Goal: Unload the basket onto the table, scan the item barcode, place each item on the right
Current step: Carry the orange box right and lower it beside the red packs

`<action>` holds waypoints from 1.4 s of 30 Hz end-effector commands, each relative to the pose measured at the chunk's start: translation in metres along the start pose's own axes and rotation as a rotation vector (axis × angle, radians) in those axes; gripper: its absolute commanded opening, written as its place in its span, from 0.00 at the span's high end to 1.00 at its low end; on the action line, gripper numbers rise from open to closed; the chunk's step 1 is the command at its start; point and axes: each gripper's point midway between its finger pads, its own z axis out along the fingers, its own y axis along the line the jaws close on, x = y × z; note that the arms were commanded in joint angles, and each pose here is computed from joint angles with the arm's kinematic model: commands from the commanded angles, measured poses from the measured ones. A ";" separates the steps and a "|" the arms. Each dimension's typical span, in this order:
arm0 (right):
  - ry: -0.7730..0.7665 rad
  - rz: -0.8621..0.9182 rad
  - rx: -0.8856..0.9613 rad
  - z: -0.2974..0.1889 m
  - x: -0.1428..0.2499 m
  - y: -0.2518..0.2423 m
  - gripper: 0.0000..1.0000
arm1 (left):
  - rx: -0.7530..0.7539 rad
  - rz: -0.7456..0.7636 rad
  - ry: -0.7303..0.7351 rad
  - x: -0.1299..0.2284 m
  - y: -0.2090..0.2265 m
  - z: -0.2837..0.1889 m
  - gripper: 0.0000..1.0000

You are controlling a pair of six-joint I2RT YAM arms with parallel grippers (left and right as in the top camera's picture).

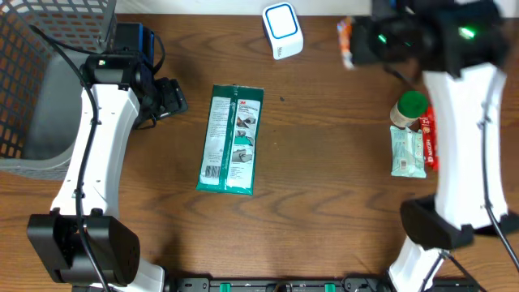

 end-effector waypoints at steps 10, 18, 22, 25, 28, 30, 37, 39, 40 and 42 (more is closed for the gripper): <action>0.282 0.143 0.471 0.024 0.097 -0.086 0.99 | -0.007 0.001 -0.018 -0.002 0.003 -0.006 0.15; 0.318 0.314 1.003 0.024 0.166 -0.175 0.99 | -0.007 0.001 -0.018 -0.002 0.003 -0.006 0.15; 0.274 0.320 1.088 0.052 0.178 -0.199 0.99 | -0.007 0.001 -0.019 -0.002 0.003 -0.006 0.15; 0.238 0.342 1.123 0.072 0.189 -0.214 0.99 | -0.007 0.001 -0.018 -0.002 0.003 -0.006 0.15; 0.204 0.368 1.146 0.089 0.200 -0.227 0.99 | -0.007 0.001 -0.019 -0.002 0.003 -0.006 0.15; 0.198 0.350 1.139 0.100 0.204 -0.233 0.99 | -0.007 0.001 -0.019 -0.002 0.003 -0.006 0.15; 0.188 0.259 0.993 0.149 0.210 -0.232 0.99 | -0.007 0.001 -0.019 -0.002 0.003 -0.006 0.15; 0.180 0.257 0.948 0.161 0.212 -0.229 0.99 | -0.007 0.001 -0.019 -0.002 0.003 -0.006 0.15; 0.175 0.259 0.929 0.165 0.213 -0.228 0.98 | -0.007 0.001 -0.018 -0.002 0.003 -0.006 0.15; 0.164 0.264 0.906 0.172 0.214 -0.226 0.92 | -0.007 0.001 -0.019 -0.002 0.003 -0.006 0.15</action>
